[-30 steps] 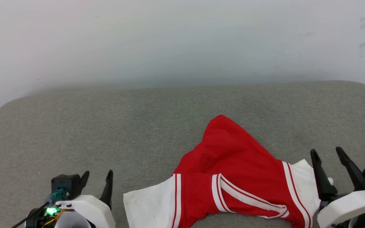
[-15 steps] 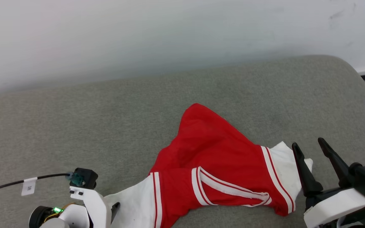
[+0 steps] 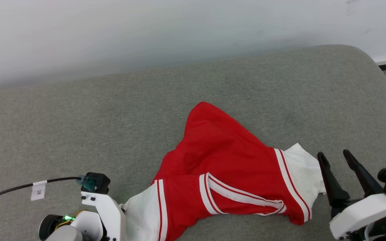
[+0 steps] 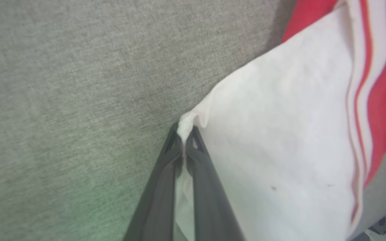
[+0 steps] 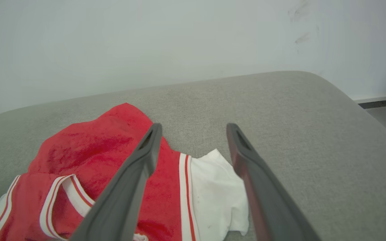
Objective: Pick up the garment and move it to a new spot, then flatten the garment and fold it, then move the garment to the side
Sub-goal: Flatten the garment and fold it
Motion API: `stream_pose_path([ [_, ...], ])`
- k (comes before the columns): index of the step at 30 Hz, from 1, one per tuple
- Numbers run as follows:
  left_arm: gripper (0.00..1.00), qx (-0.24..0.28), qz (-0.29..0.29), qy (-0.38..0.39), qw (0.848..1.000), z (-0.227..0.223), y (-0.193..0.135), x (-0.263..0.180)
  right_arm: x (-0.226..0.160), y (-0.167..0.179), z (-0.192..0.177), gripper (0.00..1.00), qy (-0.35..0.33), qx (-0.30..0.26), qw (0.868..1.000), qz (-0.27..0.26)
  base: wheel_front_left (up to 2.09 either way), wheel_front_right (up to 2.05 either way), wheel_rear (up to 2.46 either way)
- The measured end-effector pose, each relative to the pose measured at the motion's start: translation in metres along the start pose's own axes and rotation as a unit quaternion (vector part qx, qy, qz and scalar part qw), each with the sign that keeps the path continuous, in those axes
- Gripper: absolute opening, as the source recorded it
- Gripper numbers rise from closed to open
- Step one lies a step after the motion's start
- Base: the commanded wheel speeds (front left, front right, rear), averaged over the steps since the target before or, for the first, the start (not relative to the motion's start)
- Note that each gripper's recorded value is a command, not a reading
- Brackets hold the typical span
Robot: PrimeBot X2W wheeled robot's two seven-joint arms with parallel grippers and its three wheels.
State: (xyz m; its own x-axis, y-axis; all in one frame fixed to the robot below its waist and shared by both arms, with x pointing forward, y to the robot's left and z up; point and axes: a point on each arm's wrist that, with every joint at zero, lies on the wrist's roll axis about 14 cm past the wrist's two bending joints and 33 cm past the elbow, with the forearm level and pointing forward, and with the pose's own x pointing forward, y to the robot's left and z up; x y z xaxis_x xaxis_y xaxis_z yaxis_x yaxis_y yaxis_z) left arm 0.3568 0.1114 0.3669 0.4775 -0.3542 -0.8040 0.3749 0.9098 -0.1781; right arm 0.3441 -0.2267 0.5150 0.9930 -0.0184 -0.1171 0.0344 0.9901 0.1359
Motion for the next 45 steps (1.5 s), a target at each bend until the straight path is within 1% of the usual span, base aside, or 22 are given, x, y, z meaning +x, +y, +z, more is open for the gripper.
stream_pose_path([
  [4, 0.00, -0.010, 0.026, -0.056, 0.998, 0.014, 0.007, -0.008, 0.000, -0.019, -0.027, 1.00, 0.077, 0.021, 0.997, -0.016, 0.00, 0.00, 0.00],
  [7, 0.00, -0.015, 0.043, -0.105, 0.993, 0.030, 0.012, -0.019, -0.003, -0.038, -0.053, 1.00, 0.155, 0.036, 0.987, -0.032, 0.00, 0.00, 0.00],
  [10, 0.00, -0.017, 0.056, -0.150, 0.987, 0.045, 0.015, -0.032, -0.006, -0.051, -0.078, 1.00, 0.234, 0.048, 0.970, -0.040, 0.00, 0.00, 0.00],
  [13, 0.00, -0.016, 0.063, -0.190, 0.980, 0.062, 0.016, -0.043, -0.001, -0.056, -0.089, 1.00, 0.291, 0.041, 0.955, -0.036, 0.00, 0.00, 0.00],
  [15, 0.00, -0.017, 0.067, -0.207, 0.976, 0.068, 0.017, -0.048, 0.003, -0.054, -0.097, 1.00, 0.323, 0.036, 0.945, -0.029, 0.00, 0.00, 0.00],
  [18, 0.00, -0.013, 0.068, -0.233, 0.970, 0.080, 0.016, -0.054, 0.008, -0.047, -0.113, 1.00, 0.377, 0.036, 0.926, -0.015, 0.00, 0.00, 0.00],
  [23, 0.00, -0.008, 0.071, -0.251, 0.965, 0.090, 0.017, -0.057, 0.008, -0.036, -0.143, 1.00, 0.457, 0.035, 0.889, 0.003, 0.00, 0.00, 0.00],
  [25, 0.00, -0.010, 0.071, -0.255, 0.964, 0.090, 0.017, -0.057, 0.009, -0.034, -0.149, 1.00, 0.472, 0.032, 0.881, 0.007, 0.00, 0.00, 0.00],
  [26, 0.00, -0.012, 0.072, -0.257, 0.964, 0.090, 0.018, -0.057, 0.010, -0.033, -0.157, 0.49, 0.489, 0.035, 0.872, 0.010, 0.00, 0.00, 0.00],
  [27, 0.00, -0.013, 0.073, -0.258, 0.963, 0.090, 0.018, -0.057, 0.010, -0.032, -0.158, 0.32, 0.493, 0.040, 0.869, 0.010, 0.00, 0.00, 0.00],
  [28, 0.00, -0.013, 0.073, -0.260, 0.963, 0.090, 0.018, -0.058, 0.011, -0.032, -0.158, 0.03, 0.493, 0.038, 0.869, 0.011, 0.00, 0.00, 0.00],
  [29, 0.00, -0.013, 0.073, -0.261, 0.963, 0.091, 0.018, -0.059, 0.011, -0.032, -0.158, 0.00, 0.493, 0.038, 0.869, 0.012, 0.00, 0.00, 0.00],
  [32, 0.00, -0.011, 0.081, -0.272, 0.959, 0.095, 0.022, -0.064, 0.012, -0.031, -0.153, 0.00, 0.483, 0.032, 0.875, 0.016, 0.00, 0.00, 0.00],
  [35, 0.00, -0.006, 0.091, -0.288, 0.953, 0.100, 0.025, -0.072, 0.016, -0.028, -0.139, 0.00, 0.458, 0.019, 0.889, 0.023, 0.00, 0.00, 0.00],
  [37, 0.00, -0.001, 0.096, -0.303, 0.948, 0.106, 0.025, -0.080, 0.023, -0.025, -0.122, 0.00, 0.426, 0.009, 0.904, 0.030, 0.00, 0.00, 0.00],
  [40, 0.00, 0.011, 0.108, -0.329, 0.938, 0.119, 0.029, -0.095, 0.035, -0.025, -0.086, 0.00, 0.370, -0.013, 0.928, 0.034, 0.00, 0.00, 0.00],
  [43, 0.00, 0.029, 0.119, -0.363, 0.924, 0.142, 0.032, -0.113, 0.044, -0.022, -0.051, 0.00, 0.319, -0.030, 0.947, 0.038, 0.00, 0.00, 0.00],
  [45, 0.00, 0.038, 0.121, -0.389, 0.912, 0.160, 0.033, -0.127, 0.050, -0.023, -0.028, 0.00, 0.289, -0.046, 0.956, 0.038, 0.00, 0.00, 0.00],
])
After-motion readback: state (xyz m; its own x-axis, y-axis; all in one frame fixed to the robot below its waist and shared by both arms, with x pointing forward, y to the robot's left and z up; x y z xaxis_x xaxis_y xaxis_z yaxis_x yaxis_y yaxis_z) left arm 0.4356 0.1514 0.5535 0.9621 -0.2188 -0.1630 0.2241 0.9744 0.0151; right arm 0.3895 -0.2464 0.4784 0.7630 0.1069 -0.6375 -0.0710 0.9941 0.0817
